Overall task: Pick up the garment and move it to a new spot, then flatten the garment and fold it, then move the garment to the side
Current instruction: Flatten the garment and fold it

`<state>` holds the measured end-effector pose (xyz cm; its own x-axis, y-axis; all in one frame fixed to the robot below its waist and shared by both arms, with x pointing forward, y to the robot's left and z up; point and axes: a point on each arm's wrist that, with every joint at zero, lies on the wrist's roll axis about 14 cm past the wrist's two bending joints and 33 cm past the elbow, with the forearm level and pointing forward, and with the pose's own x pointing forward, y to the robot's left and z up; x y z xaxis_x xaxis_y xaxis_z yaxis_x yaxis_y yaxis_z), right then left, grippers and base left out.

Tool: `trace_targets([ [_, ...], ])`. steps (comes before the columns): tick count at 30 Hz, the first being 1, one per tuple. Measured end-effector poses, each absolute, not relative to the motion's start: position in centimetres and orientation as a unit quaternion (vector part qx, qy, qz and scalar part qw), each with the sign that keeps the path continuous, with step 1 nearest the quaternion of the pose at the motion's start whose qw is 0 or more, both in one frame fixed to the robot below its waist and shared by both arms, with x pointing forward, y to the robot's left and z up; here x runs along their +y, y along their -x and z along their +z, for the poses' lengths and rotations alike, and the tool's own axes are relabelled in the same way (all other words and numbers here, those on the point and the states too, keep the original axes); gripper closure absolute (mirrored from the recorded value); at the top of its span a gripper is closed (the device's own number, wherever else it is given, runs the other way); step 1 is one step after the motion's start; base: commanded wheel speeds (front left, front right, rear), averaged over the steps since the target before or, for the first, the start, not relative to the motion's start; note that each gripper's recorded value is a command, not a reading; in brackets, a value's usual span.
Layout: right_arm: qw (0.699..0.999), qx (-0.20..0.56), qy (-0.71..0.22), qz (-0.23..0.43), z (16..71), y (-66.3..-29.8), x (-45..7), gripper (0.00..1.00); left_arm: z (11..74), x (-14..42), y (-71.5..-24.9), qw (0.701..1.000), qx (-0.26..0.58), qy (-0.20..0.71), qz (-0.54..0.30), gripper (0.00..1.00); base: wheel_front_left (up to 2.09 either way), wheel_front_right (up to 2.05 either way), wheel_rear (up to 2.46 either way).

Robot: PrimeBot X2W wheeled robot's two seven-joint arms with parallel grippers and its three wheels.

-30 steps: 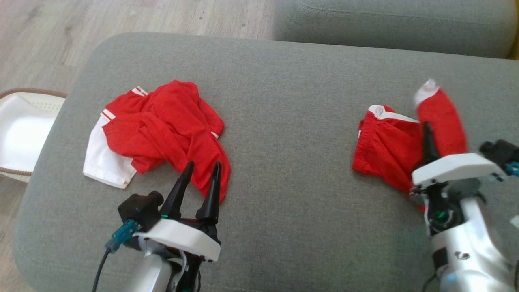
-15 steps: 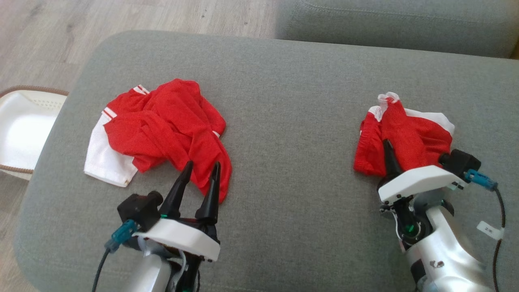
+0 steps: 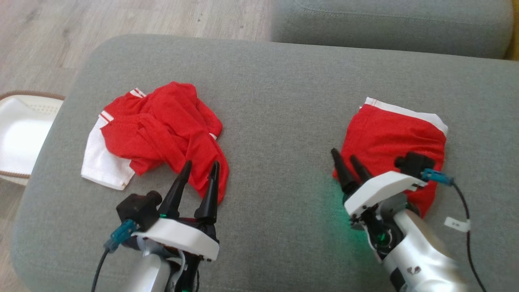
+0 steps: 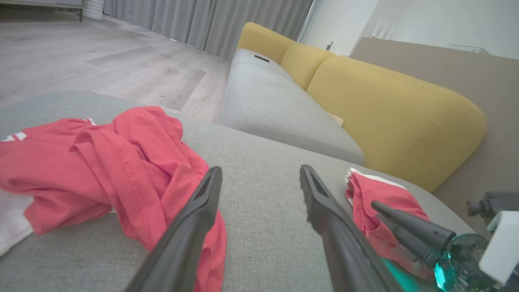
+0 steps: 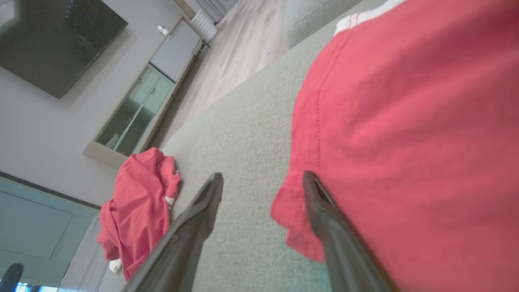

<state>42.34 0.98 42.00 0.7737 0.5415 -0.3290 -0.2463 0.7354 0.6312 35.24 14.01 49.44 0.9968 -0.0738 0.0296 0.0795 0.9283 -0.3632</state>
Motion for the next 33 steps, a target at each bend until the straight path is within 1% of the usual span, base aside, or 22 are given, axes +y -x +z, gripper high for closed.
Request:
trace_targets([
  [4, 0.890, 0.269, -0.282, 0.236, 41.8, -41.3, 1.7, 0.00, 49.7, 13.8, -35.3, 0.982, -0.011, 0.186, -0.043, 0.00, 0.00, 0.00, 0.00],
  [8, 0.891, 0.269, -0.274, 0.241, 41.9, -40.8, 1.7, 0.00, 49.9, 13.5, -35.5, 0.981, -0.013, 0.186, -0.048, 0.00, 0.00, 0.00, 0.00],
  [15, 0.917, 0.207, -0.258, 0.222, 43.8, -41.9, -0.9, 0.00, 50.4, 12.3, -36.3, 0.980, -0.018, 0.188, -0.069, 0.00, 0.00, 0.00, 0.00],
  [17, 0.929, 0.177, -0.250, 0.210, 44.8, -42.5, -2.4, 0.00, 50.7, 11.9, -36.5, 0.979, -0.023, 0.189, -0.076, 0.00, 0.00, 0.00, 0.00],
  [19, 0.943, 0.148, -0.222, 0.198, 45.4, -42.8, -4.4, 0.00, 51.2, 11.6, -36.9, 0.978, -0.029, 0.188, -0.082, 0.00, 0.00, 0.00, 0.00],
  [25, 0.974, 0.079, -0.168, 0.127, 46.7, -43.1, -10.9, 0.00, 52.0, 9.8, -37.6, 0.975, -0.038, 0.190, -0.111, 0.00, 0.00, 0.00, 0.00],
  [29, 0.988, 0.044, -0.124, 0.078, 47.5, -42.6, -14.9, 0.00, 52.4, 8.7, -38.0, 0.973, -0.040, 0.189, -0.130, 0.00, 0.00, 0.00, 0.00],
  [30, 0.992, 0.034, -0.109, 0.055, 47.6, -42.0, -16.4, 0.00, 52.5, 8.1, -38.1, 0.971, -0.041, 0.191, -0.139, 0.00, 0.00, 0.00, 0.00],
  [33, 0.995, 0.025, -0.091, 0.031, 47.5, -40.8, -17.7, 0.00, 52.5, 7.5, -38.2, 0.969, -0.040, 0.192, -0.149, 0.00, 0.00, 0.00, 0.00],
])
